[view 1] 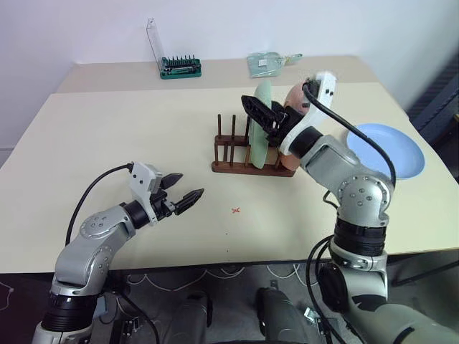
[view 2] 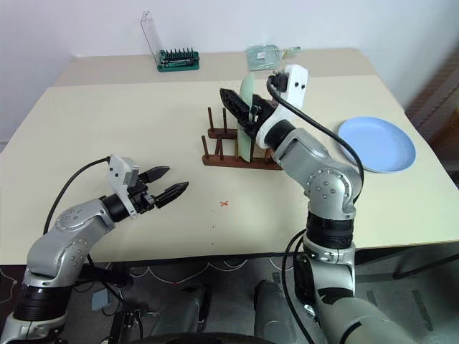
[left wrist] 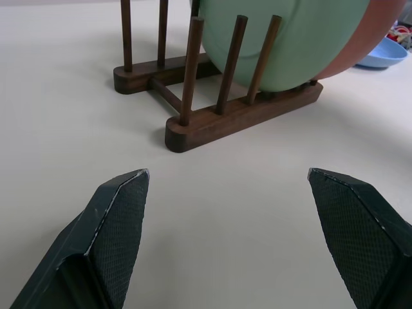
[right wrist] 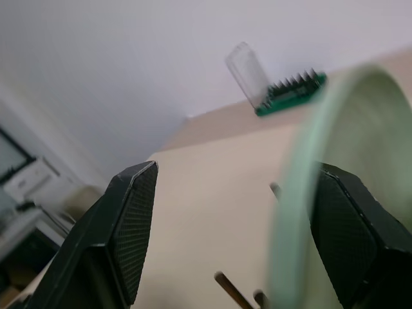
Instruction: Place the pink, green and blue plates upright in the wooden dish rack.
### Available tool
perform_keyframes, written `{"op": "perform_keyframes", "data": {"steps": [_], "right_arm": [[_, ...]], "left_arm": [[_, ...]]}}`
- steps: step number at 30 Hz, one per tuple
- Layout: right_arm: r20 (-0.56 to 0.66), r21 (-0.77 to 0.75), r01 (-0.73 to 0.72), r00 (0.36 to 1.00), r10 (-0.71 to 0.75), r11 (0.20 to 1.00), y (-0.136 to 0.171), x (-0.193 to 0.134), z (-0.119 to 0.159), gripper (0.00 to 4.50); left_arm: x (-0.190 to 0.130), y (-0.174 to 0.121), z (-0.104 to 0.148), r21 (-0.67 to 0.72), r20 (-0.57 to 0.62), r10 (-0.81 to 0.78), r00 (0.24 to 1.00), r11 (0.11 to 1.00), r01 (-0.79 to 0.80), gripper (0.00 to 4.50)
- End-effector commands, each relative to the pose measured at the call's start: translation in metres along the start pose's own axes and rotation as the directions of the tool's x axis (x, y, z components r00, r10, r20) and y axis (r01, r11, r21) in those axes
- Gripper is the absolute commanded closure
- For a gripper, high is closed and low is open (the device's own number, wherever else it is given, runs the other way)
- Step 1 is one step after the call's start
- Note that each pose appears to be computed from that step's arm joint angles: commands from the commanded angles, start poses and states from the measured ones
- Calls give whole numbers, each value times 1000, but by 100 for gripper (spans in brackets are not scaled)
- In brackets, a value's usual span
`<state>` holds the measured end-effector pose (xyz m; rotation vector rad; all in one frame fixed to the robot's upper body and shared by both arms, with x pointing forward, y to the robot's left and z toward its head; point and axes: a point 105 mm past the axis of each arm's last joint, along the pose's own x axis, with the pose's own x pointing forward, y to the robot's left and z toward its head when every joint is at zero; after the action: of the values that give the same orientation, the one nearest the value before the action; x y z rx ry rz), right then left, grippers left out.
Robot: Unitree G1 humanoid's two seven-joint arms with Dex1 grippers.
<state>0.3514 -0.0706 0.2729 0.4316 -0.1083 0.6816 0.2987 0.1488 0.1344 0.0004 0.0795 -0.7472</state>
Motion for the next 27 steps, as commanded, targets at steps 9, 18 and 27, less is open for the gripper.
{"op": "perform_keyframes", "data": {"steps": [9, 18, 27], "right_arm": [[115, -295, -155, 974, 197, 943, 38, -17, 71, 102], [106, -418, -119, 978, 179, 901, 32, -23, 71, 102], [-34, -737, -48, 999, 34, 675, -28, -96, 114, 102]], "left_arm": [[2, -4, 7, 28, 29, -20, 999, 999, 19, 43], [6, -5, 7, 33, 36, -32, 999, 999, 31, 43], [4, -10, 3, 52, 9, -72, 997, 996, 72, 43]]}}
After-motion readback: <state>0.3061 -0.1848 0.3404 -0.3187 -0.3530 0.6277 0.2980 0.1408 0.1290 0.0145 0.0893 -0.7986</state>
